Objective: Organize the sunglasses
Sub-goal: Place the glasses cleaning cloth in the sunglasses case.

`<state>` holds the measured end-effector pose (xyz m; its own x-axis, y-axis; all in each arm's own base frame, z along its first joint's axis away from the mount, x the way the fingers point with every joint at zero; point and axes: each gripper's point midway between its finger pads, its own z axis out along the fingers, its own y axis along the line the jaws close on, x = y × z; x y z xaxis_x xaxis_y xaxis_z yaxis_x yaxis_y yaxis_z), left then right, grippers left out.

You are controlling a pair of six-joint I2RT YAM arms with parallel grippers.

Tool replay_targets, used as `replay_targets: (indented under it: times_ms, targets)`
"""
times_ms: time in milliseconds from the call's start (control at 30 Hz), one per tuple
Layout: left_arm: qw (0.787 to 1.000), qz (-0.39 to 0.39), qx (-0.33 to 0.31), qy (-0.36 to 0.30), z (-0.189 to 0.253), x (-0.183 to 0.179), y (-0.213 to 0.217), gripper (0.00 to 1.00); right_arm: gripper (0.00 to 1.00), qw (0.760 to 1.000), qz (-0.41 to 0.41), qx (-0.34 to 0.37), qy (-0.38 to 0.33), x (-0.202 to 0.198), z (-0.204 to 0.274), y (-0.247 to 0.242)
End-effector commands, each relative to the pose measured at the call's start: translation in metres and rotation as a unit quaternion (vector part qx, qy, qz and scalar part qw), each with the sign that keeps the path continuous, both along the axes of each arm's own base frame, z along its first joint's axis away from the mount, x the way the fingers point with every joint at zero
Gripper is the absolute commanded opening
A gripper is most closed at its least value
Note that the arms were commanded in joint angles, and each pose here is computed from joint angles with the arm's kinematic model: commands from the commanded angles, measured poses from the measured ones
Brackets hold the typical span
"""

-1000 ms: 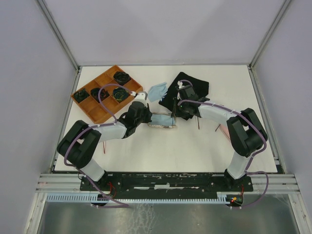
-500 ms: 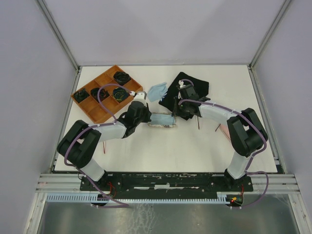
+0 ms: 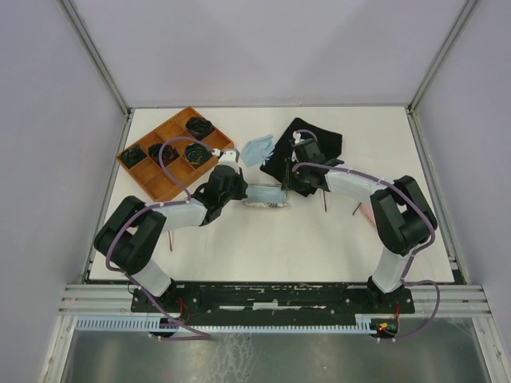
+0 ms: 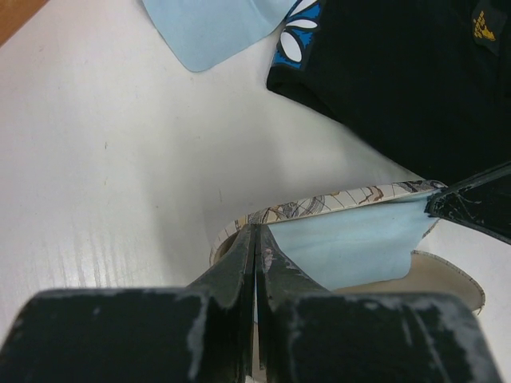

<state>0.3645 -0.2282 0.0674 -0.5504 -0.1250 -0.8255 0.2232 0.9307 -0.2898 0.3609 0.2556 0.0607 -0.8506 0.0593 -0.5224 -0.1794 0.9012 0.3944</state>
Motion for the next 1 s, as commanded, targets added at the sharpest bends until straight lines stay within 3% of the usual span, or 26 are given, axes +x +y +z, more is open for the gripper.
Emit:
replay_targets:
  times_ms: [0,400,967]
  targets:
    - [0.999,0.007,-0.003,-0.046,0.02,0.021,-0.003,0.03,0.0,0.999,-0.011,0.011,-0.028,0.021,0.012,0.006]
    - [0.999,0.007,-0.003,-0.044,0.018,0.023,-0.004,0.04,0.17,0.999,-0.01,0.012,-0.035,0.026,0.017,0.007]
    - [0.998,0.012,-0.014,-0.056,0.031,0.008,0.005,0.29,0.39,0.998,-0.014,-0.006,-0.061,0.013,0.038,-0.011]
